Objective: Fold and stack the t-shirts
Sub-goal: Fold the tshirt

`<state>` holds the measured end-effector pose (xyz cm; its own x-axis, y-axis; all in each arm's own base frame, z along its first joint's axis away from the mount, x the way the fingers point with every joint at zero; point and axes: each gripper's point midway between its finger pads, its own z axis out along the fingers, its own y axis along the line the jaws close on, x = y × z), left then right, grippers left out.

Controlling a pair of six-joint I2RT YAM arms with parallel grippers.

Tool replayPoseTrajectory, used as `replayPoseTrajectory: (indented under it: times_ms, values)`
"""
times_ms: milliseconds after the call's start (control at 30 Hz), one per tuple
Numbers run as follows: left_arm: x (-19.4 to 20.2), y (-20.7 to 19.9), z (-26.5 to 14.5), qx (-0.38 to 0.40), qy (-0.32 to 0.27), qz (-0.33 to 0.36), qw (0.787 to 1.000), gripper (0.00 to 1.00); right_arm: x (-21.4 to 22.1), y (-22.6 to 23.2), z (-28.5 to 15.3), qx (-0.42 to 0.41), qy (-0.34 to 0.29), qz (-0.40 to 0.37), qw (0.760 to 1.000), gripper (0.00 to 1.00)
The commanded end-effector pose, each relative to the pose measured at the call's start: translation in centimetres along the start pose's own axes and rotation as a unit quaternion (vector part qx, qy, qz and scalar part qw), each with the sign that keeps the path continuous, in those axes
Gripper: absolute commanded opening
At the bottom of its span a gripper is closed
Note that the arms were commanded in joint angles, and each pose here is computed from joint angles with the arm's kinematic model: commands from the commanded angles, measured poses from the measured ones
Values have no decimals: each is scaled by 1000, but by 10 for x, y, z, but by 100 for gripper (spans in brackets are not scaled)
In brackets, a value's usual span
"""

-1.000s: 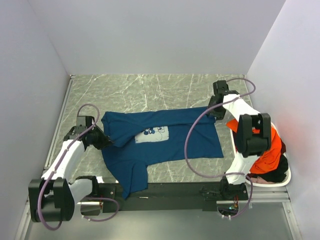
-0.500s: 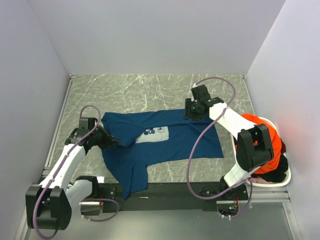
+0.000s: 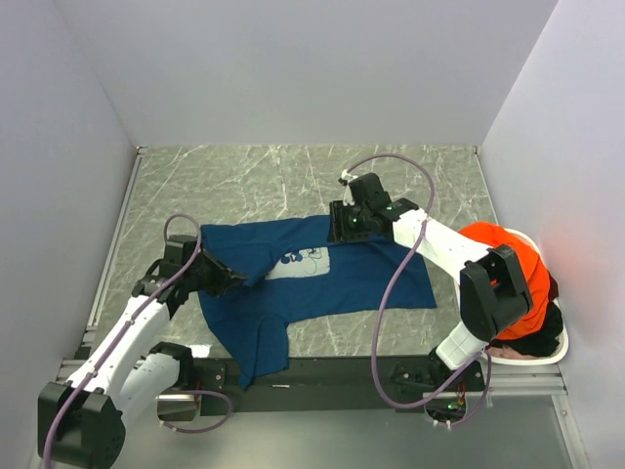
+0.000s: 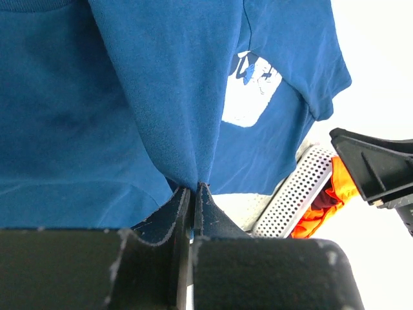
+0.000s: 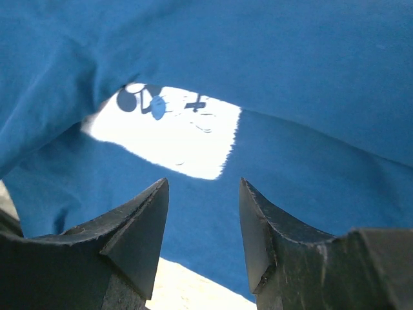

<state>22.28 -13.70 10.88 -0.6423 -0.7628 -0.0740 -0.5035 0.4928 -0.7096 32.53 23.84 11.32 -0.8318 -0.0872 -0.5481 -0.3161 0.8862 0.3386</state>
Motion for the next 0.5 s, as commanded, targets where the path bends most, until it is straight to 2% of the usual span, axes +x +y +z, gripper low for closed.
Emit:
replayPoseTrajectory:
  times_ms: [0,100,200,300,333,367,400,433,467]
  values:
    - [-1,-3,0,13,-13,-16,1000,5,-2,24,-3,-43,-14,-36,998,55]
    - [6,0,3,16,-1,-20,1000,5,4,32,2,-53,-6,-46,998,55]
    - [14,5,8,13,10,-25,1000,8,12,41,10,-62,5,-54,997,55]
    - [14,11,10,2,10,-25,1000,27,20,55,16,-75,14,-63,995,55]
    - [13,10,9,3,7,-22,1000,38,24,60,19,-79,19,-68,994,55]
    - [12,9,6,2,4,-20,1000,44,25,65,20,-82,20,-71,994,55]
    - [6,8,5,-2,-14,-15,1000,50,28,69,21,-86,24,-73,993,55]
    - [-1,1,1,2,-30,1,1000,60,30,74,25,-91,24,-75,993,55]
    - [-5,1,0,-8,-37,10,999,64,35,81,26,-96,28,-83,991,55]
